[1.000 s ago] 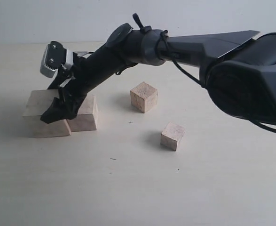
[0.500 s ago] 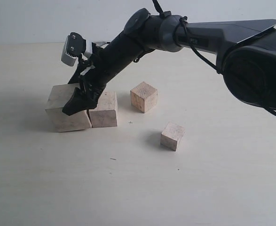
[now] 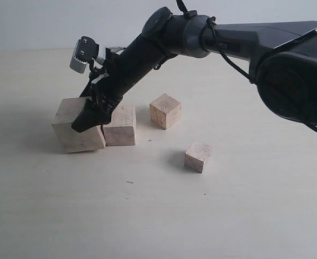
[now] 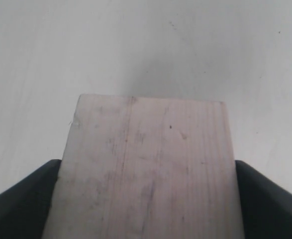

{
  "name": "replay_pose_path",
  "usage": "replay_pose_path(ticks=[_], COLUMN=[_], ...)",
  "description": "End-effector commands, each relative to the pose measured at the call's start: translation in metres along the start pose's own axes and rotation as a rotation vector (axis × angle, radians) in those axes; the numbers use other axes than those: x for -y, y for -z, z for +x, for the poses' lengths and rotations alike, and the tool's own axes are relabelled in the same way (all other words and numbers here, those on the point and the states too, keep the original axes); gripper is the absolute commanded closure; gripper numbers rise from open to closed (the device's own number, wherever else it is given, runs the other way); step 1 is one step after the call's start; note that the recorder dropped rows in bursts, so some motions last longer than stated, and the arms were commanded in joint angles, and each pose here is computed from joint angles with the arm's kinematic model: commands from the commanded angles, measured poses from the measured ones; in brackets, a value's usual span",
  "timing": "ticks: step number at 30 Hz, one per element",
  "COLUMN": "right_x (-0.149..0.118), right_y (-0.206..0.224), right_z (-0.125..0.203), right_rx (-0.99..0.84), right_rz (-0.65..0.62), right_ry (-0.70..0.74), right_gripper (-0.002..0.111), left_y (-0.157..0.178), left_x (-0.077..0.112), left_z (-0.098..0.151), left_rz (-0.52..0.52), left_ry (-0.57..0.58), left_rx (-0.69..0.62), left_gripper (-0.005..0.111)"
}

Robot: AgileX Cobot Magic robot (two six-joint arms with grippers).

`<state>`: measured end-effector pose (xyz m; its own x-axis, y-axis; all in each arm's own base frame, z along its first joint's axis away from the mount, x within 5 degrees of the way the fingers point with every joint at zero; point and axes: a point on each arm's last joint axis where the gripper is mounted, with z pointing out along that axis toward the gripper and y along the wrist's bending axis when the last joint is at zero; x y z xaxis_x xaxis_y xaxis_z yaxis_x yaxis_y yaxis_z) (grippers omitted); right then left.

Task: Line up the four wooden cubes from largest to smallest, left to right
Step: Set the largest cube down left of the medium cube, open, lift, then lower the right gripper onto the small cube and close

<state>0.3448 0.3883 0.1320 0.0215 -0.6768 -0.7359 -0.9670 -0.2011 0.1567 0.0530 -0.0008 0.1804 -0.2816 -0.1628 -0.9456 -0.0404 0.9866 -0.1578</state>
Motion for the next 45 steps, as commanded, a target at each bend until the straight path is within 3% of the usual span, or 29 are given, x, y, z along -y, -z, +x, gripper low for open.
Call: replay_pose_path(ticks=[1, 2, 4, 5, 14, 22, 29, 35, 38, 41, 45], right_x=[-0.003, -0.003, -0.003, -0.003, -0.003, -0.010, -0.024, -0.043, -0.049, -0.054, -0.069], right_y=[0.007, 0.007, 0.007, 0.007, 0.007, 0.027, 0.064, 0.098, 0.121, 0.155, 0.185], right_z=[-0.005, -0.006, -0.006, -0.007, -0.008, -0.030, -0.062, -0.064, -0.067, -0.065, -0.058], right_rx=[-0.007, -0.006, 0.004, 0.011, 0.017, 0.066, 0.070, -0.171, -0.256, -0.398, -0.432], right_rz=[-0.010, -0.010, -0.009, -0.008, -0.009, 0.011, 0.072, 0.098, 0.229, 0.443, 0.528], right_ry=[0.019, 0.018, 0.013, 0.009, 0.002, 0.005, -0.005, -0.137, -0.255, -0.291, -0.352], right_gripper=[0.069, 0.052, 0.029, 0.026, 0.024, 0.005, 0.006, 0.015, 0.027, 0.045, 0.043], left_y=[0.000, 0.000, 0.000, 0.000, 0.000, 0.000, 0.000, 0.000, 0.000, 0.000, 0.000], left_x=[0.000, 0.000, 0.000, 0.000, 0.000, 0.000, 0.000, 0.000, 0.000, 0.000, 0.000], left_z=[0.001, 0.001, 0.001, 0.001, 0.001, 0.001, 0.001, 0.001, 0.001, 0.001, 0.001], left_rz=[0.010, 0.010, 0.010, 0.010, 0.009, 0.009, 0.009, 0.009, 0.009, 0.009, 0.009], left_ry=[0.001, 0.001, 0.001, 0.001, 0.003, 0.003, 0.003, 0.003, 0.003, 0.003, 0.003], left_rx=[0.002, 0.002, 0.002, 0.002, 0.002, 0.002, 0.002, 0.002, 0.002, 0.002, 0.002], left_gripper=[0.107, 0.107, 0.107, 0.107, 0.107, 0.107, 0.107, 0.107, 0.107, 0.107, 0.107])
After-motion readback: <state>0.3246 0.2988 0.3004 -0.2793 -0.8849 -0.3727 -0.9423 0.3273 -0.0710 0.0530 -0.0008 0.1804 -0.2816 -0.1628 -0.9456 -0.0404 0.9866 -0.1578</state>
